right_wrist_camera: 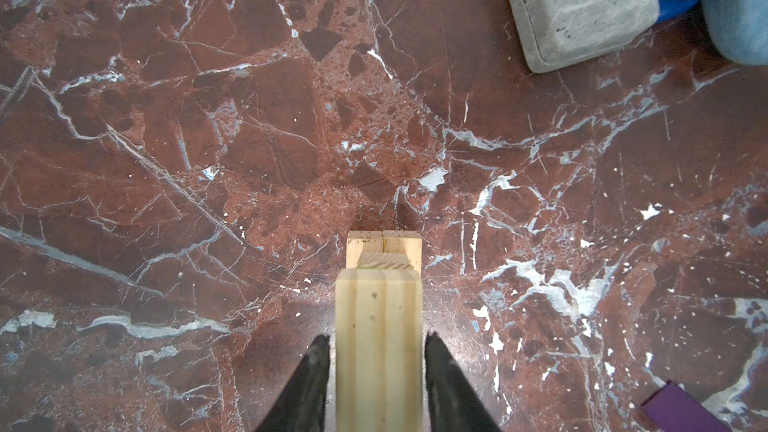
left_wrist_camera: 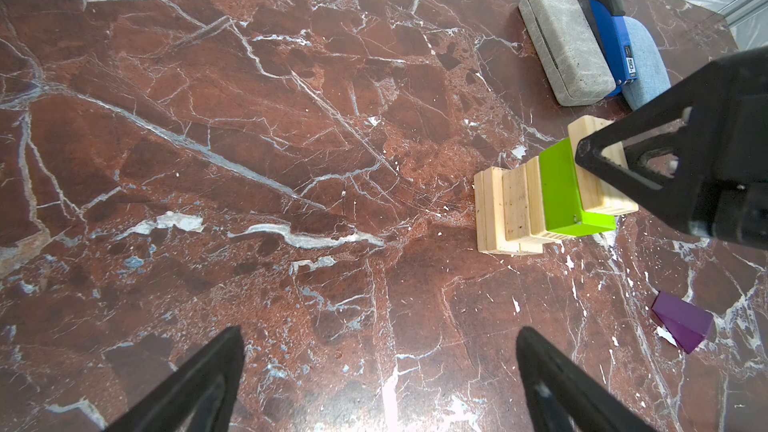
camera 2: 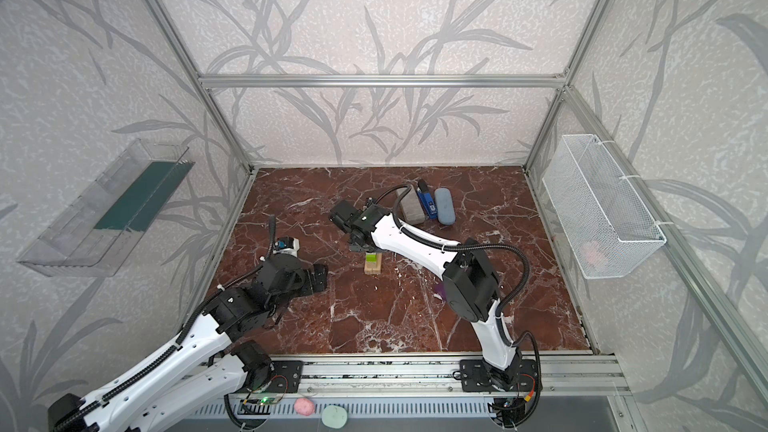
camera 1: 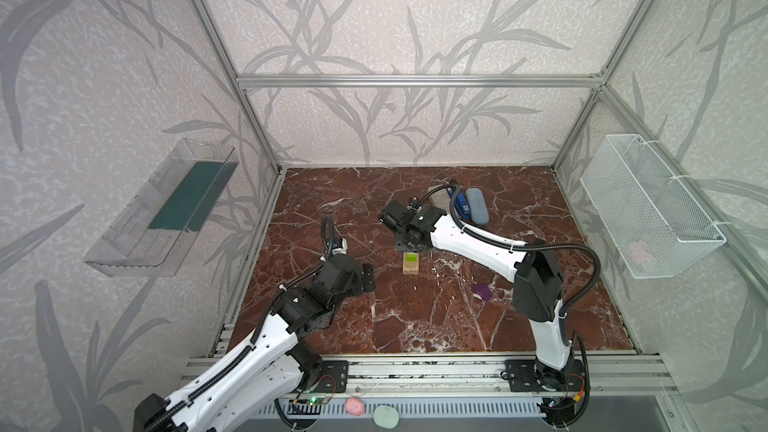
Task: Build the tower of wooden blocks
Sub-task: 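Lower the pine block onto the green block with the right gripper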
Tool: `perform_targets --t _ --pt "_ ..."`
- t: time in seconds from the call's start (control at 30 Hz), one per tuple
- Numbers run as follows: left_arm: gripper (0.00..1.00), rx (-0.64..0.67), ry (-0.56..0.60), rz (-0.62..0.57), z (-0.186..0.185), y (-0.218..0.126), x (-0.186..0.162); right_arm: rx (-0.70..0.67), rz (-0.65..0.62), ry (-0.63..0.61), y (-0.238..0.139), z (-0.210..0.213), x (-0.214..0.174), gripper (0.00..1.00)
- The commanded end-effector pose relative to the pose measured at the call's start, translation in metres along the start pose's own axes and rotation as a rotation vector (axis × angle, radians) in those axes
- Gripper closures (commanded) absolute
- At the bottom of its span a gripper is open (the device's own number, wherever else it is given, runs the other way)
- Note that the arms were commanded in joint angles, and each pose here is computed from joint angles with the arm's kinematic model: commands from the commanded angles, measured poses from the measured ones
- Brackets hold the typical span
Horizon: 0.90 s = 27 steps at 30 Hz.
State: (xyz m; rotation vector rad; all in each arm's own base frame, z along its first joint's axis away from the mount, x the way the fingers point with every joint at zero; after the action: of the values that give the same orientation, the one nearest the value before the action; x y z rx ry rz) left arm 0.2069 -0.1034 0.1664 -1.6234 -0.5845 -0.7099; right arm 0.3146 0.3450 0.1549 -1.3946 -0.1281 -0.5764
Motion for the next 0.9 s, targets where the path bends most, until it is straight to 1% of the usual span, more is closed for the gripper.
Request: perform_targets --t 0.0,0.33,0.87 --pt "0.00 0.019 -0.010 0.001 0.0039 0.0021 -0.0018 -0.022 -0.001 -0.008 0.0005 -0.0019 -0.0040 0.62" --pt "0.00 0.015 -0.010 0.001 0.0035 0.0015 -0.0018 -0.014 0.006 -0.001 -0.0006 -0.0017 -0.0074 0.65" --pt "0.00 0.014 -0.011 -0.002 0.0037 0.0007 -0.0016 -0.023 -0.026 0.008 -0.0057 -0.0074 -0.0049 0.65"
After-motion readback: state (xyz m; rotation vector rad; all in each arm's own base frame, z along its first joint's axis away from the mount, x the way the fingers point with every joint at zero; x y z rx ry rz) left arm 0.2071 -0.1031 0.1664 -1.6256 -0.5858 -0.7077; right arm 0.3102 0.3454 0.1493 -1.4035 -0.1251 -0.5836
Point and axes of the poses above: each gripper's point midway between its finger pads, its own y axis out along the fingers, its own z axis along the line the jaws close on, x = y × z, the point moved 3 cm from there along -y, back along the fingers, and after that the axes turned 14 degrees about y, right-handed, at the moved point
